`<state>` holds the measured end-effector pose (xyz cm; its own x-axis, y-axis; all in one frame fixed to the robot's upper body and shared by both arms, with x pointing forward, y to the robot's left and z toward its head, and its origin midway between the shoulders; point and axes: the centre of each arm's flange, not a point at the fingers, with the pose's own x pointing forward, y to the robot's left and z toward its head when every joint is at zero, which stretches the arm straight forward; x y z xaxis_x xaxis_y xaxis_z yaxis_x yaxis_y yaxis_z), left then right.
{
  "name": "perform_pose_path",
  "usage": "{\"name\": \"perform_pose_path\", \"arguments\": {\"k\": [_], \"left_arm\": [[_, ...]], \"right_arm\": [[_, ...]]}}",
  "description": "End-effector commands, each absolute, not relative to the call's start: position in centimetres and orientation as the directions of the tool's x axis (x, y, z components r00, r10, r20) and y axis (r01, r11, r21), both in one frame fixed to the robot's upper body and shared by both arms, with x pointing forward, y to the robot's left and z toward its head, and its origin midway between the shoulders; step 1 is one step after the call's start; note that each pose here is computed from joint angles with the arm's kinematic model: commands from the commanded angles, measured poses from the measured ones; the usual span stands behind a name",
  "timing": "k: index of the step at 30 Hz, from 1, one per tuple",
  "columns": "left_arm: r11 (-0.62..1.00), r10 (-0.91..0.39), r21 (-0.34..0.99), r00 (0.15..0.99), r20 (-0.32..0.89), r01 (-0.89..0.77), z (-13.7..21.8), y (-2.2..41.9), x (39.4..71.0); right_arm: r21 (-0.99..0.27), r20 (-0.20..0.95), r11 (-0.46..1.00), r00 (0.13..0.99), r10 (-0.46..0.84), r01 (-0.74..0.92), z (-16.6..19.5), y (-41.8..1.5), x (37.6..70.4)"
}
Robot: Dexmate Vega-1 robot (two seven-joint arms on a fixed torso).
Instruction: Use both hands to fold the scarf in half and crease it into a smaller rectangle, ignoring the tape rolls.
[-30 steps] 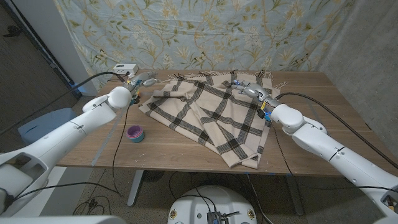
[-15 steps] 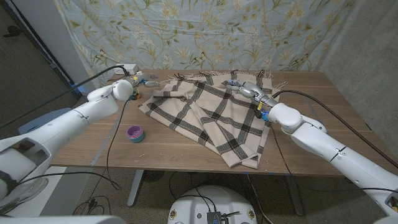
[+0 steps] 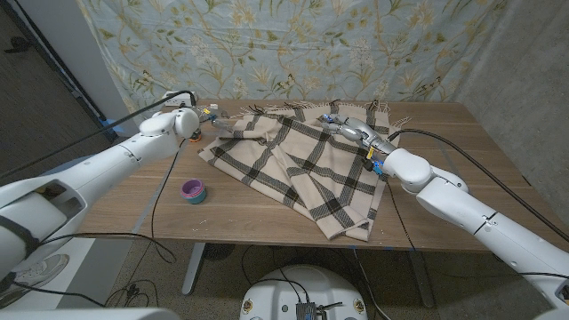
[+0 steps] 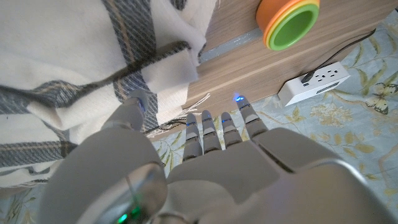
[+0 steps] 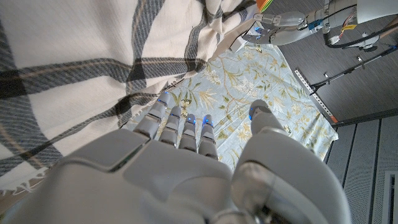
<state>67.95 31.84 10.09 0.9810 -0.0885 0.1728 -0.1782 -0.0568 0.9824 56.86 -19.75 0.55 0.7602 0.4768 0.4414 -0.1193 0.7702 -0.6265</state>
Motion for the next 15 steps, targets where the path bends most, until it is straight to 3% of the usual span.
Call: {"name": "perform_pose_path", "arguments": {"k": [1, 15], "left_arm": [[-0.258, -0.052, 0.960, 0.994, 0.101, -0.111, 10.4, 30.0, 68.7], [-0.391, -0.031, 0.919, 0.998, 0.051, -0.059, 10.6, 28.0, 70.2]], "right_arm": [[-0.619, 0.451, 0.777, 0.757, 0.473, -0.116, 0.4, -19.9, 56.5], [-0.611, 0.455, 0.782, 0.754, 0.474, -0.123, 0.3, -20.1, 56.5]]}}
